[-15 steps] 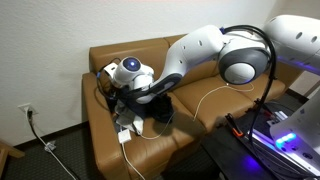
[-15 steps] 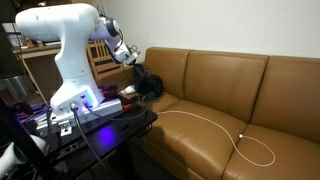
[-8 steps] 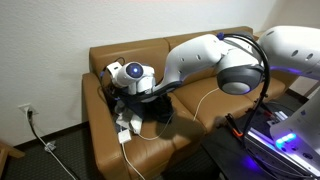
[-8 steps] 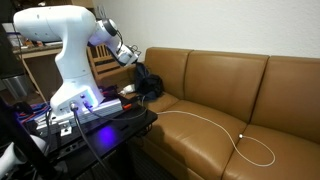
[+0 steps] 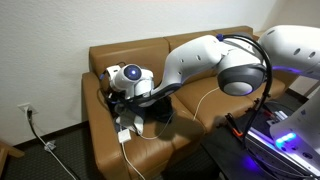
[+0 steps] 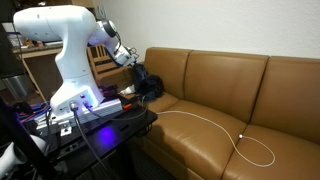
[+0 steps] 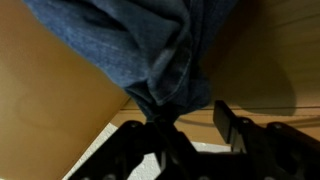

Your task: Move the pair of jeans to the left

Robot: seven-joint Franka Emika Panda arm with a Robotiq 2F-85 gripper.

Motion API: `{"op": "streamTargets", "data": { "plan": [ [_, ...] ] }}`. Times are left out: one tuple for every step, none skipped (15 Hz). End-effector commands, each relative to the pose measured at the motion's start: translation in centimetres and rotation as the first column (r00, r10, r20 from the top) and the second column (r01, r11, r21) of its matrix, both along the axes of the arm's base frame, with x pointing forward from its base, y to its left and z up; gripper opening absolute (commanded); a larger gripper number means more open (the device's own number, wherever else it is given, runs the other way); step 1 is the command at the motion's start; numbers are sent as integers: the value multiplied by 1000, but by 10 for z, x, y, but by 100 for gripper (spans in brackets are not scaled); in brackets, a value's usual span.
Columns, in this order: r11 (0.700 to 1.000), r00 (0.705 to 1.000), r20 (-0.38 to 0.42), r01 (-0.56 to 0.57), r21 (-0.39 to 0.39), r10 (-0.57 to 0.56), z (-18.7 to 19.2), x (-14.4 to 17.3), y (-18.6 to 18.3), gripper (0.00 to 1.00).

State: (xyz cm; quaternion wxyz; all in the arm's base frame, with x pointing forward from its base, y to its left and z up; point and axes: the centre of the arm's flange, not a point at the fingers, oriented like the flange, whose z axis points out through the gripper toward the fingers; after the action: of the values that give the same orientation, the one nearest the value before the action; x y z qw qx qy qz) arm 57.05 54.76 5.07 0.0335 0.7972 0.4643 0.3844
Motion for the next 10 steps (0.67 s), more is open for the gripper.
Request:
{"op": "streamTargets", "data": {
  "plan": [
    [994, 994, -46, 98, -52, -100, 4, -6, 1, 79],
    [988, 989, -62, 129, -84, -135, 5, -6, 0, 87],
    [982, 984, -75, 154, -107, -162, 4, -6, 0, 93],
    [978, 978, -101, 171, -122, -184, 3, -7, 1, 99],
    [978, 976, -117, 171, -123, -186, 3, -7, 2, 100],
    [979, 974, -130, 169, -113, -183, 3, -8, 3, 100],
    [982, 973, -149, 165, -96, -178, 3, -9, 6, 100],
    [986, 971, -178, 149, -70, -159, 3, -11, 8, 100],
    [989, 966, -215, 138, -53, -146, 3, -14, 11, 100],
    [991, 961, -241, 130, -39, -136, 2, -17, 13, 100]
  ]
}}
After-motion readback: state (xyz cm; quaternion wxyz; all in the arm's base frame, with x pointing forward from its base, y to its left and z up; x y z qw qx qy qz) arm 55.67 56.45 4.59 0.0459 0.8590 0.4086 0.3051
